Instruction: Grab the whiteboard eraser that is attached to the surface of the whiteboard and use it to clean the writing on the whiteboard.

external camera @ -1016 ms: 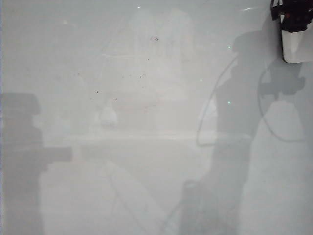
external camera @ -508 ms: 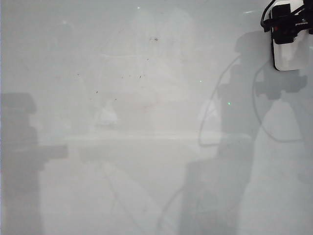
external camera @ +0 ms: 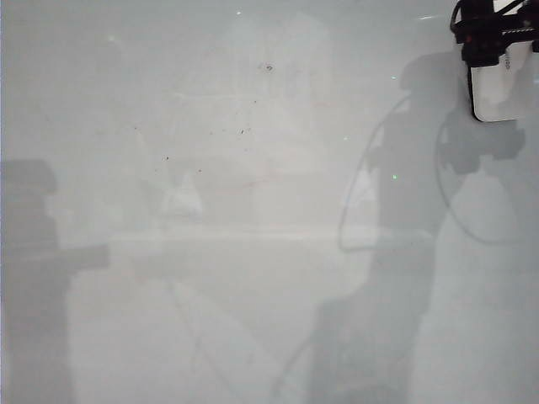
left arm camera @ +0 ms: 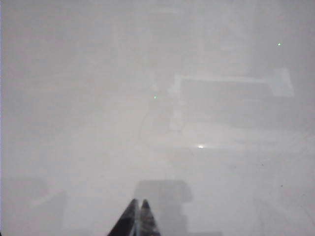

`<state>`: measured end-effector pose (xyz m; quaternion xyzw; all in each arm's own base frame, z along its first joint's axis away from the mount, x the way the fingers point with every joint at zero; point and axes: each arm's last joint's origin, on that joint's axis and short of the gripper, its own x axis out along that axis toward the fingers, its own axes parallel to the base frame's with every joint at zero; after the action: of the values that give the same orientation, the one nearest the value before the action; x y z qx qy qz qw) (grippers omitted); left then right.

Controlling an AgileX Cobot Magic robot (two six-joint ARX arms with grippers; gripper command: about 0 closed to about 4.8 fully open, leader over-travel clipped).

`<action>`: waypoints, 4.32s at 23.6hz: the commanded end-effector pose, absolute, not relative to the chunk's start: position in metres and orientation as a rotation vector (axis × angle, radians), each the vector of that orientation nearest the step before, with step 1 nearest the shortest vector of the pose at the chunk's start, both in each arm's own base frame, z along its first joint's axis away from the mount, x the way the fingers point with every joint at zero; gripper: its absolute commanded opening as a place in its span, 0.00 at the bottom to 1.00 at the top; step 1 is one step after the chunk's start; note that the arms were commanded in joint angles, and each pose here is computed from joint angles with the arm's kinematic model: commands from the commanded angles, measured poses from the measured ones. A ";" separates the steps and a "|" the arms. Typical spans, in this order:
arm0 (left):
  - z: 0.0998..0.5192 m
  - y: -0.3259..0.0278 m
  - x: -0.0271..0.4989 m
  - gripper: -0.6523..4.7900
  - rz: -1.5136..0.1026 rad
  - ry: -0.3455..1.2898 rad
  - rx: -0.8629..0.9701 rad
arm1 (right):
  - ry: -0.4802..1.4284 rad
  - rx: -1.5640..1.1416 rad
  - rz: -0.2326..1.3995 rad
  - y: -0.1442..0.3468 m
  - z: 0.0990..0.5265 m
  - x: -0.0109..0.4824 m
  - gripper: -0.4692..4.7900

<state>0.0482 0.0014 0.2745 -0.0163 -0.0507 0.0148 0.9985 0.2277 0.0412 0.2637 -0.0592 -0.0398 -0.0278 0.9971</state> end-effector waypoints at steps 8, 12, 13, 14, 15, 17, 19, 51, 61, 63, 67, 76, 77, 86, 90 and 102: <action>0.238 0.002 0.074 0.11 0.032 -0.132 -0.029 | -0.024 -0.061 -0.103 0.026 0.292 0.162 0.49; 0.218 0.002 0.084 0.11 0.028 -0.127 -0.033 | -0.021 -0.046 -0.012 0.021 0.297 0.129 0.08; 0.212 0.002 0.086 0.11 0.027 -0.125 -0.033 | -0.024 -0.035 -0.003 0.020 0.298 0.121 0.08; 0.208 0.002 0.088 0.11 0.025 -0.120 -0.032 | -0.026 -0.017 0.008 0.019 0.298 0.116 0.08; 0.199 0.002 0.091 0.11 0.025 -0.109 -0.033 | -0.045 0.025 0.010 0.016 0.300 0.103 0.08; 0.190 0.002 0.093 0.11 0.021 -0.083 -0.033 | -0.072 0.051 0.017 0.014 0.301 0.090 0.08; 0.184 0.002 0.094 0.11 0.017 -0.068 -0.035 | -0.080 0.053 0.050 0.013 0.301 0.084 0.08; 0.169 0.002 0.098 0.11 -0.005 -0.036 -0.040 | 0.068 0.004 0.180 0.017 0.281 0.082 0.09; 0.169 0.002 0.098 0.11 -0.005 -0.036 -0.040 | -0.219 -0.069 0.025 0.003 0.265 0.072 0.09; 0.169 0.002 0.098 0.11 -0.005 -0.037 -0.040 | -0.212 -0.038 -0.013 0.000 0.252 0.073 0.09; 0.169 0.002 0.098 0.11 -0.006 -0.036 -0.040 | -0.161 0.025 -0.033 -0.002 0.221 0.082 0.09; 0.169 0.002 0.098 0.11 -0.005 -0.037 -0.040 | -0.024 0.083 -0.036 -0.002 0.175 0.095 0.09; 0.169 0.002 0.098 0.11 -0.005 -0.036 -0.040 | -0.015 0.083 -0.036 -0.002 0.173 0.096 0.09; 0.169 0.002 0.098 0.11 -0.005 -0.036 -0.040 | 0.037 0.068 -0.039 -0.002 0.160 0.098 0.09; 0.169 0.002 0.098 0.11 -0.005 -0.037 -0.040 | 0.063 -0.003 -0.037 -0.002 0.158 0.097 0.09; 0.169 0.002 0.098 0.11 -0.005 -0.037 -0.040 | 0.062 -0.002 -0.037 -0.002 0.158 0.097 0.09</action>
<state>0.0978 0.0019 0.1677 -0.0204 -0.0119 0.0001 0.9997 0.0972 -0.0019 0.1580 0.0001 0.0350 -0.0179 0.9992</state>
